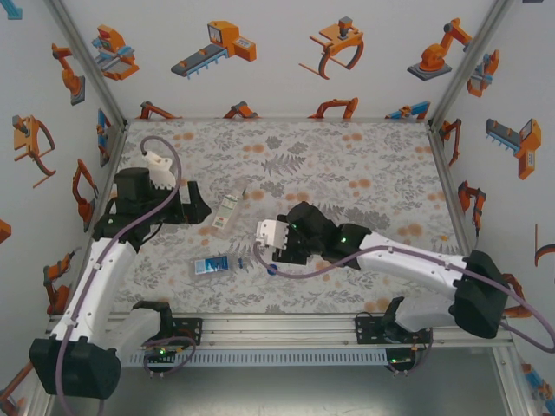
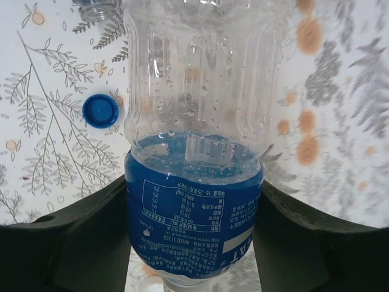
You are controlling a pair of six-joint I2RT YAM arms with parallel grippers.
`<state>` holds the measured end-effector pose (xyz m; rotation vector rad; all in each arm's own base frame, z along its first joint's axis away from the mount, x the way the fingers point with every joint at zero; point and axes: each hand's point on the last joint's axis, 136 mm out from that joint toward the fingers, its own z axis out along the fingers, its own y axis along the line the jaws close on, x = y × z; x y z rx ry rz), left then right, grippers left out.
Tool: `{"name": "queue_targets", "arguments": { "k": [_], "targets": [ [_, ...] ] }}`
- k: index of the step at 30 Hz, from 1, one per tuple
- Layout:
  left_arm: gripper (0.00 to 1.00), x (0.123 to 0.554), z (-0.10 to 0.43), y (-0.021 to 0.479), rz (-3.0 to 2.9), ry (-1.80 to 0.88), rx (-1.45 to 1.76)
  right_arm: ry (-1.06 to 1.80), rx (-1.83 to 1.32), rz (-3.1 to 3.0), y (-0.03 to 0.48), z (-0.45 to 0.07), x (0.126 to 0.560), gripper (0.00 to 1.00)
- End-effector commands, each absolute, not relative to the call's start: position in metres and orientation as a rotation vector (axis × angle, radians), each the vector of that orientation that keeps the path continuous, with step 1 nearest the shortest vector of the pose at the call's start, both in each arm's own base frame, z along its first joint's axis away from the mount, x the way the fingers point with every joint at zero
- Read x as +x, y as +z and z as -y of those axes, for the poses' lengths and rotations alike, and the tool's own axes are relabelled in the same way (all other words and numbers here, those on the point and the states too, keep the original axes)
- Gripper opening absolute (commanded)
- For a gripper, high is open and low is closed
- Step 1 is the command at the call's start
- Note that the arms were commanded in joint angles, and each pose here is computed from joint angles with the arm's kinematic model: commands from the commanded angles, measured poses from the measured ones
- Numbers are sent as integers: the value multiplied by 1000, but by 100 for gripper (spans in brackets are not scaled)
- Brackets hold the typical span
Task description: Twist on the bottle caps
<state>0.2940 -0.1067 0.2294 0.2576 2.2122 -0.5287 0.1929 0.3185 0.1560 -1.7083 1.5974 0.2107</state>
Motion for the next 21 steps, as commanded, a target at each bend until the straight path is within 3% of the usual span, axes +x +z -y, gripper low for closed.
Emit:
{"name": "queue_targets", "arguments": {
  "k": [1,11,21],
  "targets": [
    [97,272,145,265,-2147,-698,454,35,-1829,-1438,168,-305,182,44],
    [97,193,227,305,-2060,-952,917,-280,-1965,-971,223,-305,153,43],
    [97,143,267,311,-1971,-988,1191,-440,-1959,-629,278,-320,123,43]
  ]
}}
